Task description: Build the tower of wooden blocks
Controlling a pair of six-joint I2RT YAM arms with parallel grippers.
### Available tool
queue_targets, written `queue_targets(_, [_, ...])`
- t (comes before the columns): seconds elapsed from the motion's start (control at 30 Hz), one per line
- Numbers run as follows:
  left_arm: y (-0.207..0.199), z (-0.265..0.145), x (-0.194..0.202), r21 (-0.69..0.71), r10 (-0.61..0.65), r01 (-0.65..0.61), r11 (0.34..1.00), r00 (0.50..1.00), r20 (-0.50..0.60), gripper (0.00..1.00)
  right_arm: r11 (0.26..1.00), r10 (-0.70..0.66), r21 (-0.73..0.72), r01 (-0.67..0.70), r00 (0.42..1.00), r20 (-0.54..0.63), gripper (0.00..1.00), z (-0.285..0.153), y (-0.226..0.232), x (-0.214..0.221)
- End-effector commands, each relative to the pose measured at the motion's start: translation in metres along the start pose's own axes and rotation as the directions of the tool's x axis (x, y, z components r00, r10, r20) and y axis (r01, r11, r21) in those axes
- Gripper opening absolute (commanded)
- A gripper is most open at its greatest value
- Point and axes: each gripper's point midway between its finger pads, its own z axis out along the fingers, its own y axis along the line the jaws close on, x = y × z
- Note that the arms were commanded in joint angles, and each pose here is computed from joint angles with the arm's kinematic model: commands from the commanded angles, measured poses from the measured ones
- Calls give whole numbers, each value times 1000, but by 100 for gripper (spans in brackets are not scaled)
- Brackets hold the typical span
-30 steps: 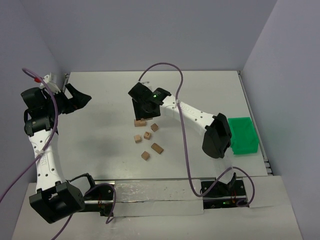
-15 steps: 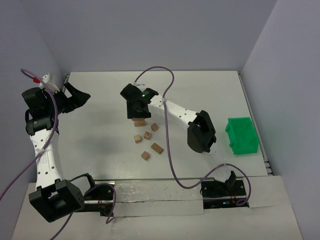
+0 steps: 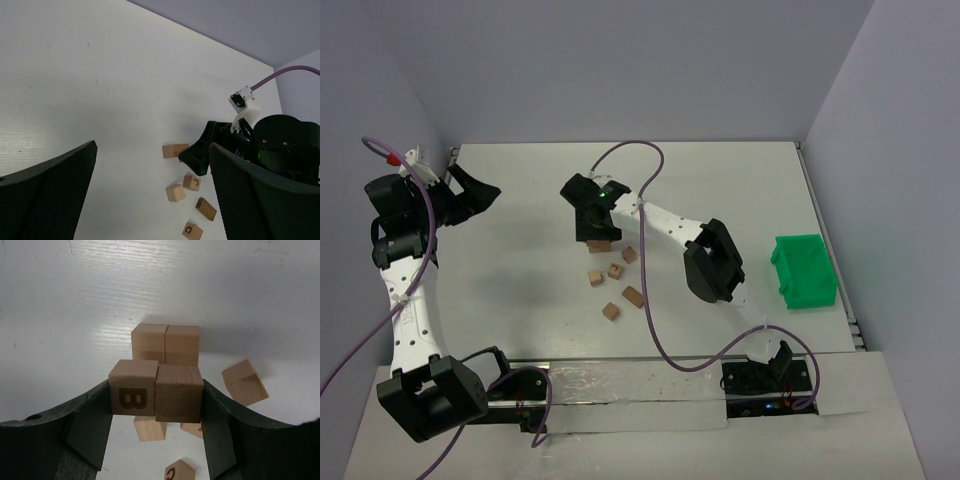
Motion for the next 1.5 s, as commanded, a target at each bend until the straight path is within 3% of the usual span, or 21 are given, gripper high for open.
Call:
queue_targets(0.0, [0,3,-9,13,-3,2,1000,1000,31,99,999,33,-40,-31,998,62,0,-3,9,-24])
queue_targets(0.47, [1,6,-7,19,-13,13,1000,1000,21,99,997,11,-73,-8,999,41,3,13,10,-26])
queue_targets(0.83, [3,9,-7,18,-21,20,1000,1000,16,99,998,-11,-57,14,999,49,11,18,7,-25])
queue_targets(0.93, [3,9,-7,19,-22,21,1000,1000,15,99,999,-10,-42,12,998,58,19,20,5,-27])
queue_targets(1.47, [3,9,-7,21,-20,20,1000,1000,16,99,998,-34,-44,36,998,47,25,24,8,-19])
